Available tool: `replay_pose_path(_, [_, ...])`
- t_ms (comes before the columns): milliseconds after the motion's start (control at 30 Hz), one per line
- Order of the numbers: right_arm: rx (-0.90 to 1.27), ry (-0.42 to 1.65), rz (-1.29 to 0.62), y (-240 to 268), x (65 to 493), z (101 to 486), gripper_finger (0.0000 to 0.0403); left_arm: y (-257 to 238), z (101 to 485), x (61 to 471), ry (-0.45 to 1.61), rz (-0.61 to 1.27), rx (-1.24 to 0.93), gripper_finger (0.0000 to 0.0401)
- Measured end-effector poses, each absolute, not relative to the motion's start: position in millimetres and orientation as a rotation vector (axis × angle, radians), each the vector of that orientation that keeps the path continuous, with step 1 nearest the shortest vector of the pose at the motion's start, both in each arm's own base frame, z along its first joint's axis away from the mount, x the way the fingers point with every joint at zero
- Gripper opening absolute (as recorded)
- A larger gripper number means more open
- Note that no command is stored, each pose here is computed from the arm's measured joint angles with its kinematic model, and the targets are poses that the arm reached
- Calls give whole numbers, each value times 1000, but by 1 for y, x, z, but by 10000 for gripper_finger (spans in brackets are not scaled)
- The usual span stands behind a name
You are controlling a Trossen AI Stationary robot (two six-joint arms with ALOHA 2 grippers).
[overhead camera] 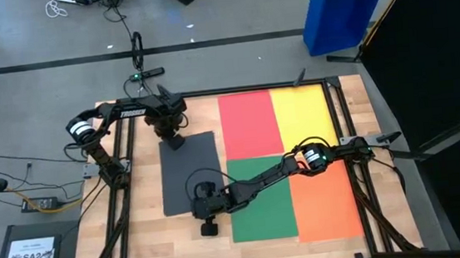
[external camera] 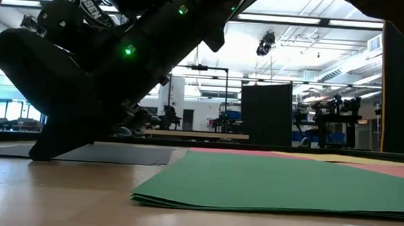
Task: Organize paper
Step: Adjust the black colored papers
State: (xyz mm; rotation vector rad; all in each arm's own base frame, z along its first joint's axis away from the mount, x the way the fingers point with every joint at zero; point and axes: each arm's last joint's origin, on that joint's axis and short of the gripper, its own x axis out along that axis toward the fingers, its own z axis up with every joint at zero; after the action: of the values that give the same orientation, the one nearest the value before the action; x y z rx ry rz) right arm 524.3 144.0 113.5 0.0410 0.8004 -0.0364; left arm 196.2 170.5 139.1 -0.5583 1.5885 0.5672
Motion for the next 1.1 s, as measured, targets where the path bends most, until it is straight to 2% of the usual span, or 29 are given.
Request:
replay_pose_path(267, [50, 803, -32, 144, 524, 113, 0, 163, 147, 188, 1624, 578, -551, 0])
replay_pose_path(700, [55, 797, 29, 153, 523, 116, 0, 164, 172, 185, 1517, 687, -454, 0])
replay_pose_path(833, [34, 821, 67, 152, 518, 132, 0, 155, 186, 179, 1494, 721, -481, 0])
replay_pose_path(933, [8, 802, 47, 147, 513, 162, 0, 140, 198, 174, 1418, 753, -489, 0])
replay_pose_path(1033, [-22, 785, -52, 119, 511, 193, 0, 121, 204, 162, 1342, 797, -528, 0])
replay_pose_path(1100, [-21, 824, -101, 92, 512, 195, 0, 112, 200, 153, 1319, 830, -566, 0])
